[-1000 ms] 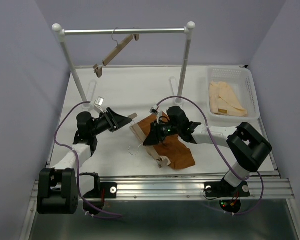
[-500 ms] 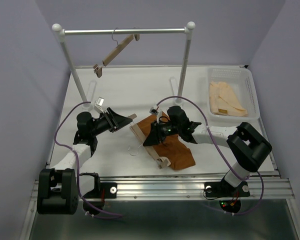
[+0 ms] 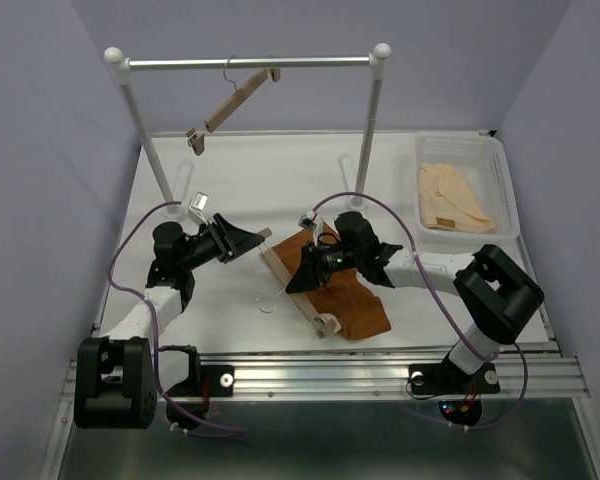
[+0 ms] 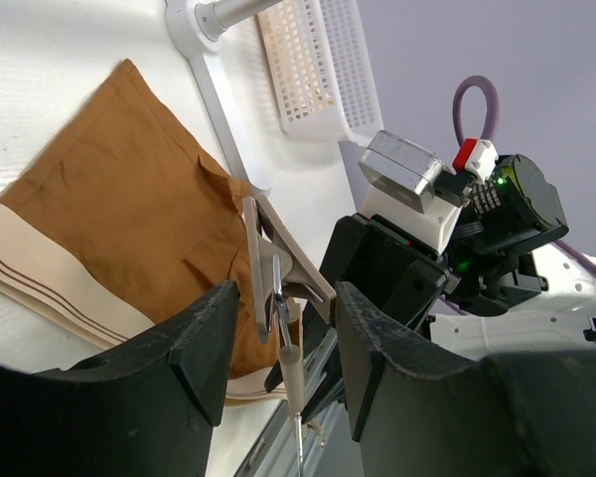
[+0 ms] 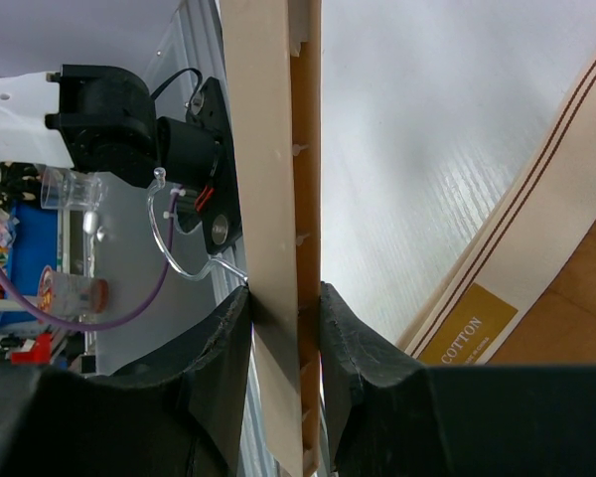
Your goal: Clip the underwear to the hanger
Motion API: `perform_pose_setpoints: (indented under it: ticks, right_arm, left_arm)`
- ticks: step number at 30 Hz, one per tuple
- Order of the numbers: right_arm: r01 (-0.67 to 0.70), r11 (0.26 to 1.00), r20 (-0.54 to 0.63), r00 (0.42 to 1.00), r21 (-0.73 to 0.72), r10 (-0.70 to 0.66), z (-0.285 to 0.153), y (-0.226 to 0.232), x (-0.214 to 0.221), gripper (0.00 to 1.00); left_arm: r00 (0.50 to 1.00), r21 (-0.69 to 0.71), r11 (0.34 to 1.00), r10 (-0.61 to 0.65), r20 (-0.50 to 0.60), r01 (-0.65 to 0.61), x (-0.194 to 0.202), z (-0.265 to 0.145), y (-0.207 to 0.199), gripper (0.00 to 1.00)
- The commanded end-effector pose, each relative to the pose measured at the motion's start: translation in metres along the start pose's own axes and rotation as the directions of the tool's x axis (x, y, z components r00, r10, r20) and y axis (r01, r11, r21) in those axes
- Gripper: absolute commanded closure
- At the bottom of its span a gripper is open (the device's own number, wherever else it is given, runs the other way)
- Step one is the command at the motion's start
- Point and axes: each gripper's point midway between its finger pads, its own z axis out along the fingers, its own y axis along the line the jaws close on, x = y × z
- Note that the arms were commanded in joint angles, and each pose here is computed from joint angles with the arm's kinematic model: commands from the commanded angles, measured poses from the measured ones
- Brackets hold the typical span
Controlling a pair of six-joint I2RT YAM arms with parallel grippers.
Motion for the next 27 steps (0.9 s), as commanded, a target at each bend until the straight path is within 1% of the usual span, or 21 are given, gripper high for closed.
perform_pose_setpoints:
  ticks: [1,8,11,12,14,15,16,25,26,27]
  right_arm:
    - [0.044,0.998,0.027,0.999,-0.032,-0.044,0.001,0.006,-0.010,0.99]
    - [0.050,0.999,0.032,0.998,0.010,-0.050,0.003,-0.002,-0.013,0.99]
    - [0.043,0.999,0.026,0.999,0.017,-0.043,0.005,-0.006,-0.013,0.99]
    - [0.041,0.999,0.025,0.999,0.019,-0.041,0.005,-0.007,-0.012,0.99]
    - [0.039,0.999,0.023,0.999,0.023,-0.039,0.006,-0.008,-0.011,0.99]
    - [0.037,0.999,0.021,0.999,0.026,-0.038,0.005,-0.009,-0.011,0.99]
    - [0.037,0.999,0.022,0.999,0.028,-0.038,0.005,-0.008,-0.011,0.99]
    - [0.038,0.998,0.025,0.999,0.040,-0.039,0.004,-0.009,-0.011,0.99]
    - [0.038,0.998,0.030,0.999,0.040,-0.039,0.004,-0.008,-0.014,0.99]
    - [0.034,0.998,0.038,0.999,0.048,-0.035,0.004,-0.009,-0.015,0.99]
  left_arm:
    - [0.997,0.050,0.995,0.080,0.014,-0.081,-0.012,0.002,-0.019,0.48]
    - [0.996,0.062,0.994,0.089,0.009,-0.089,-0.010,0.001,-0.023,0.54]
    - [0.997,0.059,0.995,0.082,0.005,-0.082,-0.009,0.001,-0.021,0.66]
    - [0.997,0.057,0.995,0.079,0.005,-0.080,-0.009,0.001,-0.020,0.77]
    - [0.997,0.052,0.996,0.076,0.009,-0.077,-0.009,0.001,-0.019,0.89]
    - [0.997,0.049,0.996,0.075,0.010,-0.076,-0.009,0.001,-0.019,0.98]
    - [0.997,0.047,0.996,0.075,0.013,-0.076,-0.009,0.001,-0.019,1.00]
    - [0.996,0.035,0.996,0.081,0.035,-0.082,-0.011,-0.001,-0.019,1.00]
    - [0.997,0.035,0.996,0.077,0.031,-0.078,-0.011,-0.001,-0.019,0.96]
    - [0.996,0.035,0.996,0.080,0.033,-0.081,-0.012,-0.001,-0.020,0.83]
